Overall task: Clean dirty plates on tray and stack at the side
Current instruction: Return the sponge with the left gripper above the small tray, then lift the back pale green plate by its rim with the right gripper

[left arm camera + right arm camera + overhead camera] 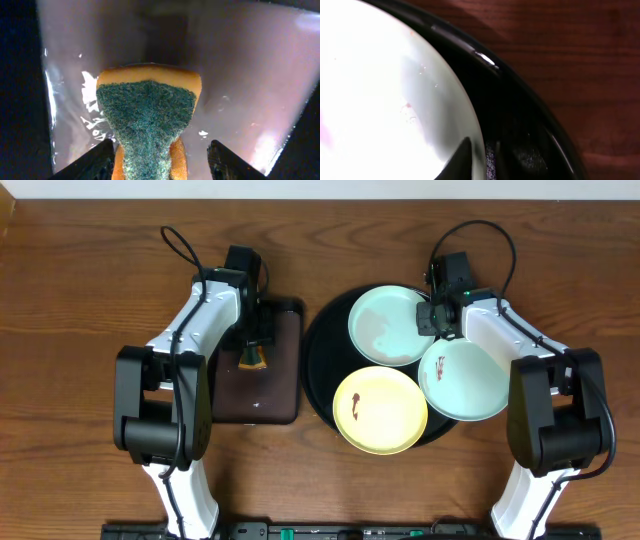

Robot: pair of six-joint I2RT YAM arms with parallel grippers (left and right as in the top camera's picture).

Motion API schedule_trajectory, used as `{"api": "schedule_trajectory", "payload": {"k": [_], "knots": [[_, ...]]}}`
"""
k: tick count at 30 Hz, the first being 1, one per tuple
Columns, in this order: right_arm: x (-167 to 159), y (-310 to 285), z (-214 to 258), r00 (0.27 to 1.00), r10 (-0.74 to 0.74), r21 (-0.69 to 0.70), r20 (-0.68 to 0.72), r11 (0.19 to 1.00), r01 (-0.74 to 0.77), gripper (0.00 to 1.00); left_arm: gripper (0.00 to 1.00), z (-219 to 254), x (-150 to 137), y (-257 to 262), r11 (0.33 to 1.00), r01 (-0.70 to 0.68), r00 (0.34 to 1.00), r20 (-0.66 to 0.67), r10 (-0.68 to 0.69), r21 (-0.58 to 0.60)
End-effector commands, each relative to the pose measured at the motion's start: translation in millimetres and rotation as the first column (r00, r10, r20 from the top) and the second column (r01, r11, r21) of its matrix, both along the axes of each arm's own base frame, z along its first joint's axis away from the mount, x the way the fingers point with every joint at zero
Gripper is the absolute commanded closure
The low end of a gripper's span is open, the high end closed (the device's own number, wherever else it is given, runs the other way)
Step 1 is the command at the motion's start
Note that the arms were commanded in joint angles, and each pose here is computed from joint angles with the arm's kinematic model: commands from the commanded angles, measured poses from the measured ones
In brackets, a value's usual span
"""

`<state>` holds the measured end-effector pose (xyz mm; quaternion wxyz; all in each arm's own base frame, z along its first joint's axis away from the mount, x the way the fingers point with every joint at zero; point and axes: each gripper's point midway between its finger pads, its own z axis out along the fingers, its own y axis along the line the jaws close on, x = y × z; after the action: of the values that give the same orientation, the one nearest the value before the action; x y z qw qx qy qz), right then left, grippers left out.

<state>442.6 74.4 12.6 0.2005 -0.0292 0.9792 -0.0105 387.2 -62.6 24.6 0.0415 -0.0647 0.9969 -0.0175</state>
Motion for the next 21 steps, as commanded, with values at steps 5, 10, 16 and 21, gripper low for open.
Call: {"api": "schedule_trajectory", "payload": {"k": [5,10,16,21], "knots": [[-6,-8,-11,0.999,-0.015,-0.019,-0.029,1.000,0.014,0.78,0.31,-2,-1,2,1.000,0.002,1.000,-0.008,-0.002,0.014],[-9,-10,-17,0.999,-0.018,-0.019,-0.030,1.000,0.017,0.89,0.28,-2,-1,2,1.000,0.002,1.000,-0.008,-0.002,0.014],[-5,-6,-16,1.000,-0.012,-0.014,-0.012,1.000,0.012,0.99,0.18,-2,-1,2,1.000,0.002,1.000,-0.007,-0.002,0.014],[6,0,8,0.998,0.029,-0.018,0.049,0.999,-0.028,0.99,0.18,-2,-1,2,1.000,0.002,1.000,-0.007,-0.002,0.014]]}}
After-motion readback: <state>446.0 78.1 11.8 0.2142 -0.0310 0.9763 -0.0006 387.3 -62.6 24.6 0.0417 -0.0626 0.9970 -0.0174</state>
